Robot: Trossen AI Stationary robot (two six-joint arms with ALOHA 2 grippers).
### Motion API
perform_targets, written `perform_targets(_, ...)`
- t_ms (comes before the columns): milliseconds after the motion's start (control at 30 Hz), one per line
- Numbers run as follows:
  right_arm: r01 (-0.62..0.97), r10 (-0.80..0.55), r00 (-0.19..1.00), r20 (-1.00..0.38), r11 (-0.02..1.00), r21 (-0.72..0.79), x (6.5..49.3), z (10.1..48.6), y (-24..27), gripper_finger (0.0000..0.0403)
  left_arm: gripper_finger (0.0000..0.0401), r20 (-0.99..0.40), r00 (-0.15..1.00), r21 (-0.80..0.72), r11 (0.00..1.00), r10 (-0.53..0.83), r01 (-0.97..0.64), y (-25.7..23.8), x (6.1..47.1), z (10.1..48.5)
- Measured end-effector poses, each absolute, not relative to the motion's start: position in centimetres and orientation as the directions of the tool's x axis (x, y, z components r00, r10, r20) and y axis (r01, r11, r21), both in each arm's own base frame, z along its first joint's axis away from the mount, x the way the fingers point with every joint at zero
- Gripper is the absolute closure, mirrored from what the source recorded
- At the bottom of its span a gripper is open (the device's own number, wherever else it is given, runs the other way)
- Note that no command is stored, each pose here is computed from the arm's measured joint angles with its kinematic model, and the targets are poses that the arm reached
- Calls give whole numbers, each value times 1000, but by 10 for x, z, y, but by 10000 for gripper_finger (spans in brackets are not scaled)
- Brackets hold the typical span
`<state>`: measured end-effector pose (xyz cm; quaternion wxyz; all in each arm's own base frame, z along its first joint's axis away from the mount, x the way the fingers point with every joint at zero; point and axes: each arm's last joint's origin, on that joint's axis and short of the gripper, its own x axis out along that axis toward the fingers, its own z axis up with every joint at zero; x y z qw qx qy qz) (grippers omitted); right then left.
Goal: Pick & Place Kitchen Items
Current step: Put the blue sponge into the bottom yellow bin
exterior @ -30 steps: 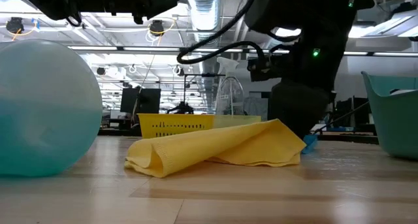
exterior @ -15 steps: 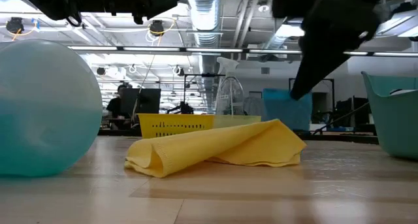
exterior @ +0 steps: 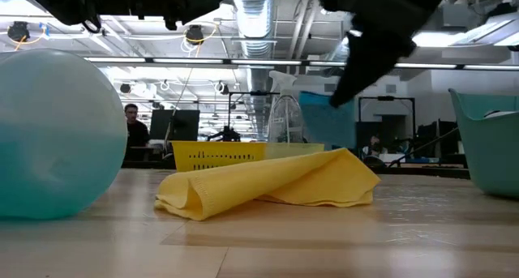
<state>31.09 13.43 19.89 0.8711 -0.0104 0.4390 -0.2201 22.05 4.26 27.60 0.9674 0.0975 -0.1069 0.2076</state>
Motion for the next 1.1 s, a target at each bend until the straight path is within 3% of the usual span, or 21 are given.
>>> perform_targets(233, 487, -362, 540, -760, 871, -69, 332, 210, 95, 403, 242, 235, 770, 27, 788, 593, -615, 57, 215, 276)
perform_targets(433, 580, -320, 532, -784, 812, 62, 349, 246, 54, 403, 242, 194, 549, -150, 578, 813, -802, 71, 207, 275)
perform_targets(633, 575, -242, 583, -775, 797, 184, 367, 279, 25, 403, 242, 174, 413, -219, 444, 894, -869, 74, 201, 276)
perform_targets(800, 496, -207, 648, -733, 845, 200, 374, 296, 22, 403, 242, 180, 425, -165, 453, 887, -876, 68, 195, 282)
perform_targets(1000, 229, -144, 665, -733, 973, 17, 369, 300, 59, 403, 242, 109, 532, 131, 518, 840, -845, 53, 190, 280)
perform_targets(1100, 73, -136, 657, -742, 991, -117, 360, 300, 86, 403, 242, 56, 608, 183, 591, 792, -786, 46, 186, 276)
